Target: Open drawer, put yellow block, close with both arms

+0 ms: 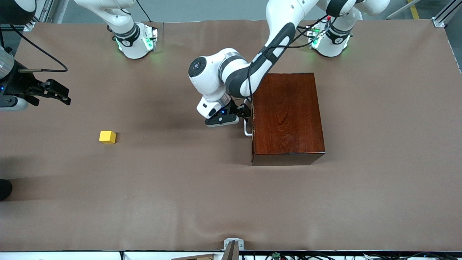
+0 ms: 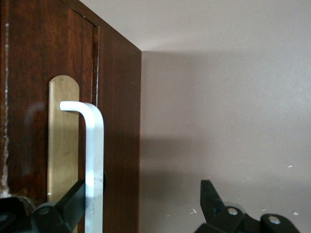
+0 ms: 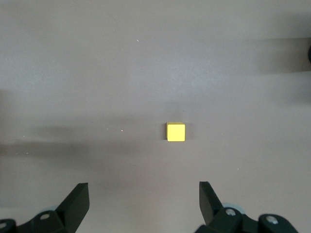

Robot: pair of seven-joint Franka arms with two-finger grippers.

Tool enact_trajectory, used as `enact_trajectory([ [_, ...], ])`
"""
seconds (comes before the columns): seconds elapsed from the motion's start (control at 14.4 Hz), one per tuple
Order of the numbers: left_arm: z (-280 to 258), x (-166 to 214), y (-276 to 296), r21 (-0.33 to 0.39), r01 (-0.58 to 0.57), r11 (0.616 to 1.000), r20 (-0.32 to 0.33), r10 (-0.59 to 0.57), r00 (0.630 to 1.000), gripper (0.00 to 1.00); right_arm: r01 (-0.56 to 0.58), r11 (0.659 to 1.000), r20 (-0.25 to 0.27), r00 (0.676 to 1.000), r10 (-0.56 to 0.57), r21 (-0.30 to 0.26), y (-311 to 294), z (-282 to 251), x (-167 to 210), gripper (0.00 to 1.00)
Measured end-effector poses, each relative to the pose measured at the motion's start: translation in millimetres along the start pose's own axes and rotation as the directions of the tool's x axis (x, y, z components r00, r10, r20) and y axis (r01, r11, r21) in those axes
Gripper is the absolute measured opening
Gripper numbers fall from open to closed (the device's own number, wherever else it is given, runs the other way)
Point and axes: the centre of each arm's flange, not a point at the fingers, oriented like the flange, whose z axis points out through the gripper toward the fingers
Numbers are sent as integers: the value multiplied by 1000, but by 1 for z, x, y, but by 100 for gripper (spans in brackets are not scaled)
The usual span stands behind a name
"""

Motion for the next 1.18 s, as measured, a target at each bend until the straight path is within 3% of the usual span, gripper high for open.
enact_trajectory([
  [0.62,-10,1,11,-93,104,990,-21,-106,994,100,0,1000,-54,999,1,2,1,9,21,100],
  [1.18,-21,-6,28,-197,198,960,-40,-209,977,100,-2,1000,-42,999,3,6,3,43,44,100],
])
